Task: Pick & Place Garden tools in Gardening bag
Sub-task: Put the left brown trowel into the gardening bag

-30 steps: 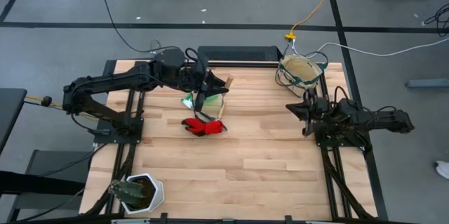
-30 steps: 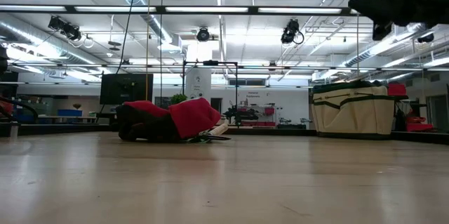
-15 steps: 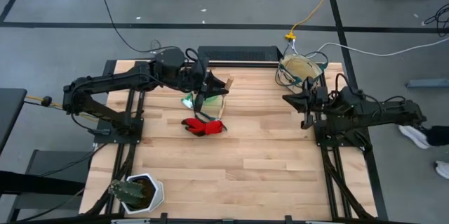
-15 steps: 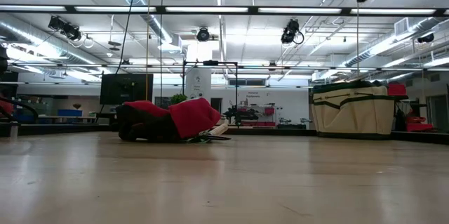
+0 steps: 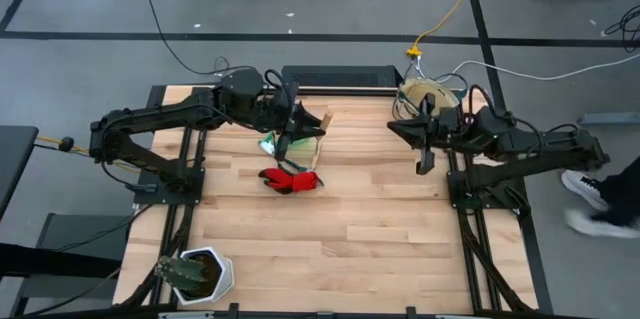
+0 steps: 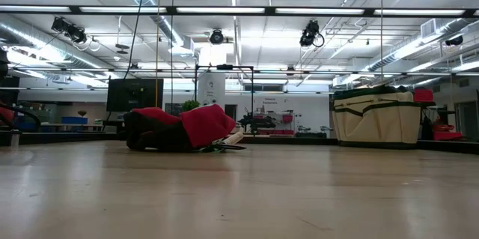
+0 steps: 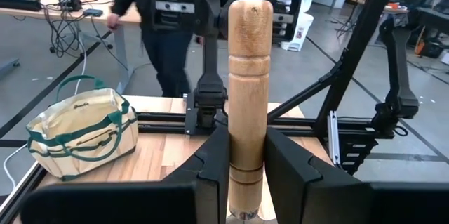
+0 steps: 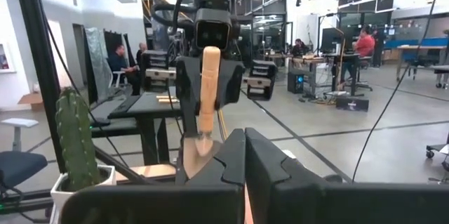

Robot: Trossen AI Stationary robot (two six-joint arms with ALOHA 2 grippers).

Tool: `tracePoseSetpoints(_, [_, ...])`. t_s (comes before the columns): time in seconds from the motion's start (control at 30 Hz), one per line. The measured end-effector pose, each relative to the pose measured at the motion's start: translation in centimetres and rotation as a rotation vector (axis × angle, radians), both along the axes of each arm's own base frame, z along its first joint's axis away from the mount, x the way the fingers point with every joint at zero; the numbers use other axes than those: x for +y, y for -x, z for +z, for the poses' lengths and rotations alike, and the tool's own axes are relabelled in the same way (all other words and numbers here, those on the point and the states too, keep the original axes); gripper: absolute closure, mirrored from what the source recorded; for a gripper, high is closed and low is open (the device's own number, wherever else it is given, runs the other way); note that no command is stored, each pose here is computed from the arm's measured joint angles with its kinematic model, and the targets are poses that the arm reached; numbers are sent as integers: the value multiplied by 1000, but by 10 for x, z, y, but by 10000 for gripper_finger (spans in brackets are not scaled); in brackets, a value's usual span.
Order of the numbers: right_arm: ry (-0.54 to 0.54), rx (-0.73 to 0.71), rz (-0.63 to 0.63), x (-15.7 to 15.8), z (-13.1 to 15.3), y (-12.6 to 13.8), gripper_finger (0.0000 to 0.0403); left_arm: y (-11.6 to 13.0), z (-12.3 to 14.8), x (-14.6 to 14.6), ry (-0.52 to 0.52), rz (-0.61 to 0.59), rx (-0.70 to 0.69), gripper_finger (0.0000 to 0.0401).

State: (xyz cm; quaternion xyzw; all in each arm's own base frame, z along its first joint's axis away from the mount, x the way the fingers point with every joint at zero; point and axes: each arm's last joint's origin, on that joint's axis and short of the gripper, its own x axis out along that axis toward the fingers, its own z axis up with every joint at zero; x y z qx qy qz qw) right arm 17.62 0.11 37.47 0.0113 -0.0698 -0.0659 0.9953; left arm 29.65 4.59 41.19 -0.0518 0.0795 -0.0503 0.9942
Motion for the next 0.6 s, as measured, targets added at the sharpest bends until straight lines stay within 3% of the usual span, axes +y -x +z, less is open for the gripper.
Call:
tracePoseSetpoints(0.33, [-1, 20, 0, 1, 14, -27, 375, 0, 0, 0, 0, -6, 0, 327])
tracePoseSetpoints(0.6, [-10, -8, 0, 1, 11, -44, 307, 0, 0, 0, -1, -6, 0, 327])
